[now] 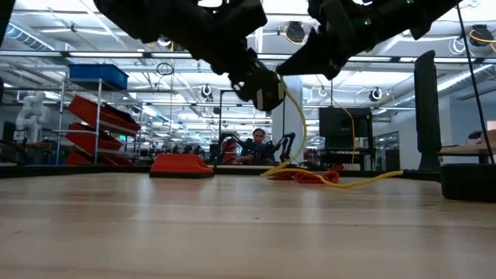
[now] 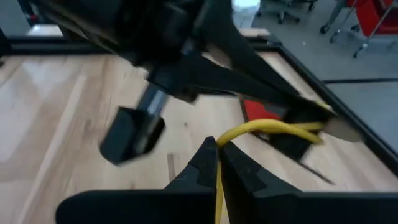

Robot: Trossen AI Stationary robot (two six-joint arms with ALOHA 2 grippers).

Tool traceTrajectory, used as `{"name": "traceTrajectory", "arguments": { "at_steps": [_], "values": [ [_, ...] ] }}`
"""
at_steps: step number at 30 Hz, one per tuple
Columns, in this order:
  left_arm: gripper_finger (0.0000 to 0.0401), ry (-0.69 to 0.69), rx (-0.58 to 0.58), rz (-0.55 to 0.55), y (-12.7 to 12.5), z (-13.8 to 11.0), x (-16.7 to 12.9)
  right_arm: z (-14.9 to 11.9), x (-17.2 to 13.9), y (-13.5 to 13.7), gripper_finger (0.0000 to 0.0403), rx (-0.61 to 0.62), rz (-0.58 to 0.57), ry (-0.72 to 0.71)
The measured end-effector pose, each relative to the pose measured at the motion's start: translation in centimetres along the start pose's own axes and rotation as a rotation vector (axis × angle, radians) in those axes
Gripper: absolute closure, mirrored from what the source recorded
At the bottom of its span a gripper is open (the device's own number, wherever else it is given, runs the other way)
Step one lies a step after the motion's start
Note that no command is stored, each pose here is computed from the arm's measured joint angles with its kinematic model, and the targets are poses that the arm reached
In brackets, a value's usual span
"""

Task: Coil cords
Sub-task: Coil the yellow wire onto spool

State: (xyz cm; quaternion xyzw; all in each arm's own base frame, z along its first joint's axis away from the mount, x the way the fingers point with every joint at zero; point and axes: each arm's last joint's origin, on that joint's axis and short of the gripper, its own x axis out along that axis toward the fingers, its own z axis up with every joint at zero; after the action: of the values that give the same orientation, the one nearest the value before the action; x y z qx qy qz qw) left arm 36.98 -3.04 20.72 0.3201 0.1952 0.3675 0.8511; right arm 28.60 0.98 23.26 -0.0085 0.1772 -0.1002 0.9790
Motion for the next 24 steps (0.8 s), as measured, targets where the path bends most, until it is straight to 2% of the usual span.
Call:
{"name": "traceTrajectory", "arguments": {
  "at_steps": [5, 15, 24],
  "values": [
    [0.0401, -0.075, -0.151, 0.057, 0.7, 0.6, 0.7, 0.4, 0.0, 0.0, 0.0403, -0.004, -0.011, -0.038],
    [0.0401, -0.204, -0.472, 0.026, 1.7, 1.5, 0.9, 0.7, 0.1, -0.3, 0.0403, -0.068, -0.134, -0.077],
    [0.0401, -0.24, -0.721, 0.029, 2.6, 1.4, 1.8, 1.2, -0.5, 0.5, 0.0403, -0.185, -0.344, -0.106]
  ]
}}
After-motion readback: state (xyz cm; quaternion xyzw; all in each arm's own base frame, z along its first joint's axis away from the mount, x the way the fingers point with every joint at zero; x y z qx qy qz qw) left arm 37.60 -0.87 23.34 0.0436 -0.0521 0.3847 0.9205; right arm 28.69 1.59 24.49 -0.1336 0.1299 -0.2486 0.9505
